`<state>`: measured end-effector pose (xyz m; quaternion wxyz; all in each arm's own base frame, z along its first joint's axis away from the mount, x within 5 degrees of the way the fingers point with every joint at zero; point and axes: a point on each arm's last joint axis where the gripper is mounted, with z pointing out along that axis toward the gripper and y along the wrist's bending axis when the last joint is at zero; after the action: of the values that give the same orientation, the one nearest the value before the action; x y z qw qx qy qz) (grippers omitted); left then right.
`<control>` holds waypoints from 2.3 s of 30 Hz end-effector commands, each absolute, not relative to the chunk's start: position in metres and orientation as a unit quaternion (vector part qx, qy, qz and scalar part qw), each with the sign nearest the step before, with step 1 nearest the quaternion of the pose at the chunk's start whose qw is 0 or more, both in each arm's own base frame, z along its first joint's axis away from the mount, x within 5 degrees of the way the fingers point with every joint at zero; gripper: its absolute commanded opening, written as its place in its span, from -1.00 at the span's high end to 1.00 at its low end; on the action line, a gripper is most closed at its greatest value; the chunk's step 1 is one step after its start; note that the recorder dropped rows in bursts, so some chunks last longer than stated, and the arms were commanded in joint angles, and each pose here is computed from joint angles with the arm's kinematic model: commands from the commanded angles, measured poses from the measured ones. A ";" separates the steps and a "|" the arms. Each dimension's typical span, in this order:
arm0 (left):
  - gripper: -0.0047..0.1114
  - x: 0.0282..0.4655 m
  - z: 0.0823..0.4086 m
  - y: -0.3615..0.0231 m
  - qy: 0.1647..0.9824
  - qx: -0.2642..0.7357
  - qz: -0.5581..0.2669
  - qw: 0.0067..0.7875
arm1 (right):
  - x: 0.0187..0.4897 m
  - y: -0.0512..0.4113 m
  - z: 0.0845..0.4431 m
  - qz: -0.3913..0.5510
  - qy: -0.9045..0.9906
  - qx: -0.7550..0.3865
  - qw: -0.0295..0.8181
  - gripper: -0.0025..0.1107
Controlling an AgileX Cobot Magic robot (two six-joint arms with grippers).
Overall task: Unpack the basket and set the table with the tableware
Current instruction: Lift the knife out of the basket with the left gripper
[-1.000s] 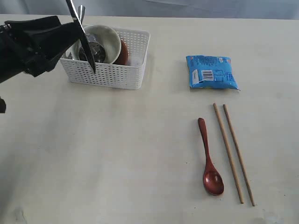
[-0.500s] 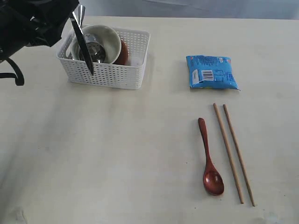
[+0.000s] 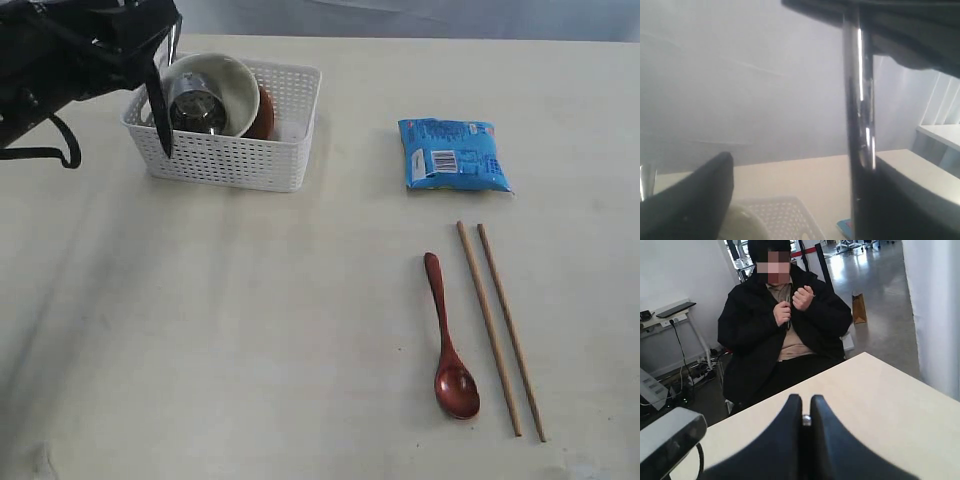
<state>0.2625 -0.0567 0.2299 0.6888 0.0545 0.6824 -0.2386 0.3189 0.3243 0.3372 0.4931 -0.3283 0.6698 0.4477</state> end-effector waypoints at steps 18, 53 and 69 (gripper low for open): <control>0.92 0.263 0.226 -0.063 0.700 0.081 -0.250 0.664 | 0.317 0.323 0.343 0.453 0.666 -0.324 0.496 -0.21; 0.92 0.235 0.159 -0.166 0.964 0.042 -0.099 0.244 | 0.325 0.117 0.333 -0.080 0.810 -0.034 0.581 -0.08; 0.92 0.238 0.119 -0.170 0.977 -0.052 -0.077 0.191 | 0.318 0.107 0.309 -0.126 0.827 -0.035 0.547 -0.08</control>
<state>0.2361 -0.1672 0.1213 0.1908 -0.0520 0.9775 -0.0739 0.3189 0.1101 0.3080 0.5465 -0.0378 0.8276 -0.1223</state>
